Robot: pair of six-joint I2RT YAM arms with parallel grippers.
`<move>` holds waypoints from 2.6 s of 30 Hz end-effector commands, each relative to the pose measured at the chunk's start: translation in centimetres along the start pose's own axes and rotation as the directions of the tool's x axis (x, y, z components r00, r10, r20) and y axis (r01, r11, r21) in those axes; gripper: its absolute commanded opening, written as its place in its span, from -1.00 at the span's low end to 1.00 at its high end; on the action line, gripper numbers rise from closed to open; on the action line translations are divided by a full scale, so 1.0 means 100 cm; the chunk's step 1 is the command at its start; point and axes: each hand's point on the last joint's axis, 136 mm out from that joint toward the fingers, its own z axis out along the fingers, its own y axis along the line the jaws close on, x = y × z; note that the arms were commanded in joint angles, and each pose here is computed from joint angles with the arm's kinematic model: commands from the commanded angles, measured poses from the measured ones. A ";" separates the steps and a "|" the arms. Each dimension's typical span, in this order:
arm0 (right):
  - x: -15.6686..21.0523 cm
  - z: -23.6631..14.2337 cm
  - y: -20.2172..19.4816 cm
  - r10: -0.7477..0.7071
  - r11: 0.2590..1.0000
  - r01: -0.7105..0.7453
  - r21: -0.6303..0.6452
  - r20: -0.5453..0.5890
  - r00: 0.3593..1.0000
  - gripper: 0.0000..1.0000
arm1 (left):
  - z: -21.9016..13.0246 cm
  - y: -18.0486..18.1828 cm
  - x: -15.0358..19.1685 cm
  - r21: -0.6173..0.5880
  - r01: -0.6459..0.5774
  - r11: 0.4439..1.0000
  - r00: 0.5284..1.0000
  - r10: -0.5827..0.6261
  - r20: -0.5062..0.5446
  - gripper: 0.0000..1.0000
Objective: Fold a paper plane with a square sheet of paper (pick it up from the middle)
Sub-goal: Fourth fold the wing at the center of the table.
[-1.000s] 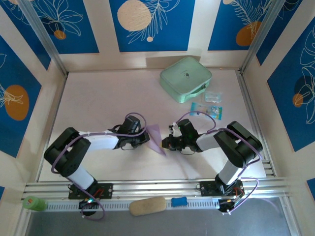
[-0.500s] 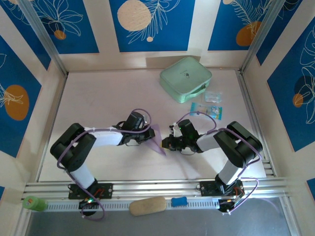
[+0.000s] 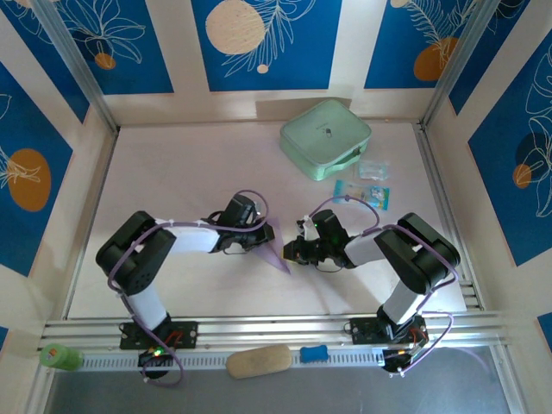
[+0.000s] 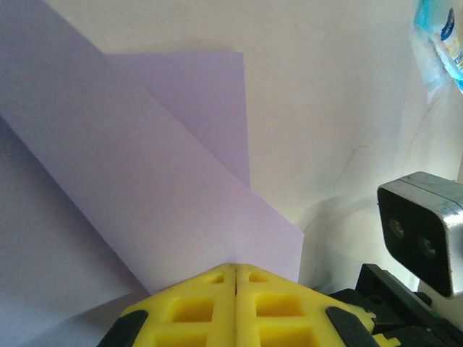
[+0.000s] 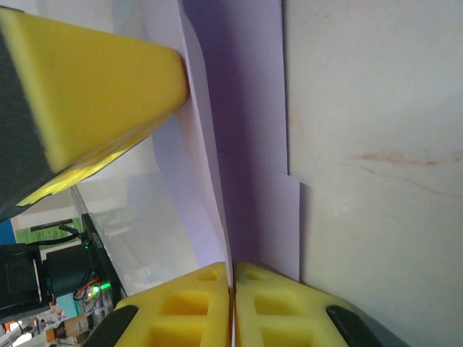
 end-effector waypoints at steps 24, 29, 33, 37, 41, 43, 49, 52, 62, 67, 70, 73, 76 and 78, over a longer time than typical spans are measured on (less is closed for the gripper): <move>0.017 0.003 -0.028 0.074 0.991 -0.065 0.118 -0.071 0.995 -0.92 | 0.010 0.006 0.003 -0.053 -0.019 0.998 0.999 0.017 -0.033 -0.93; 0.018 0.003 -0.028 0.077 0.991 -0.068 0.119 -0.072 0.994 -0.93 | 0.013 0.011 0.004 -0.068 -0.012 0.998 0.999 0.009 -0.040 -0.94; 0.018 0.003 -0.029 0.080 0.990 -0.071 0.121 -0.073 0.994 -0.93 | 0.013 0.015 0.006 -0.081 -0.009 0.997 0.999 0.006 -0.044 -0.94; 0.018 0.003 -0.030 0.083 0.990 -0.074 0.124 -0.073 0.994 -0.93 | 0.014 0.019 0.007 -0.102 -0.006 0.995 0.999 0.000 -0.053 -0.95; 0.018 0.003 -0.030 0.085 0.989 -0.076 0.124 -0.073 0.994 -0.93 | 0.015 0.021 0.008 -0.109 -0.004 0.994 0.999 -0.001 -0.053 -0.97; 0.018 0.003 -0.030 0.086 0.989 -0.077 0.124 -0.074 0.994 -0.93 | 0.015 0.022 0.008 -0.113 -0.003 0.994 0.999 -0.003 -0.050 -0.97; 0.017 0.003 -0.030 0.090 0.989 -0.080 0.123 -0.075 0.993 -0.93 | 0.018 0.023 0.010 -0.114 -0.006 0.993 0.997 -0.002 -0.071 -0.97; 0.017 0.003 -0.029 0.090 0.989 -0.080 0.122 -0.074 0.993 -0.93 | 0.019 0.028 0.014 -0.129 -0.004 0.992 0.996 -0.008 -0.092 -0.97; 0.019 -0.002 -0.022 0.083 0.992 -0.074 0.107 -0.080 0.993 -0.85 | 0.020 0.033 0.018 -0.151 -0.006 0.989 0.994 -0.011 -0.109 -0.97; 0.026 -0.008 -0.017 0.075 0.993 -0.065 0.097 -0.099 0.992 -0.80 | 0.019 0.033 0.018 -0.152 -0.008 0.988 0.994 -0.008 -0.107 -0.98; 0.032 -0.011 -0.019 0.080 0.993 -0.069 0.099 -0.108 0.991 -0.79 | 0.020 0.034 0.018 -0.153 -0.006 0.988 0.994 -0.010 -0.107 -0.98; 0.035 -0.013 -0.020 0.078 0.992 -0.066 0.106 -0.110 0.991 -0.77 | 0.020 0.034 0.018 -0.152 -0.005 0.988 0.994 -0.011 -0.106 -0.98; 0.038 -0.013 -0.020 0.070 0.993 -0.058 0.103 -0.121 0.990 -0.74 | 0.019 0.033 0.018 -0.149 -0.004 0.989 0.994 -0.012 -0.106 -0.98; 0.038 -0.013 -0.019 0.068 0.993 -0.055 0.104 -0.124 0.990 -0.70 | 0.019 0.034 0.018 -0.150 -0.004 0.989 0.995 -0.012 -0.104 -0.98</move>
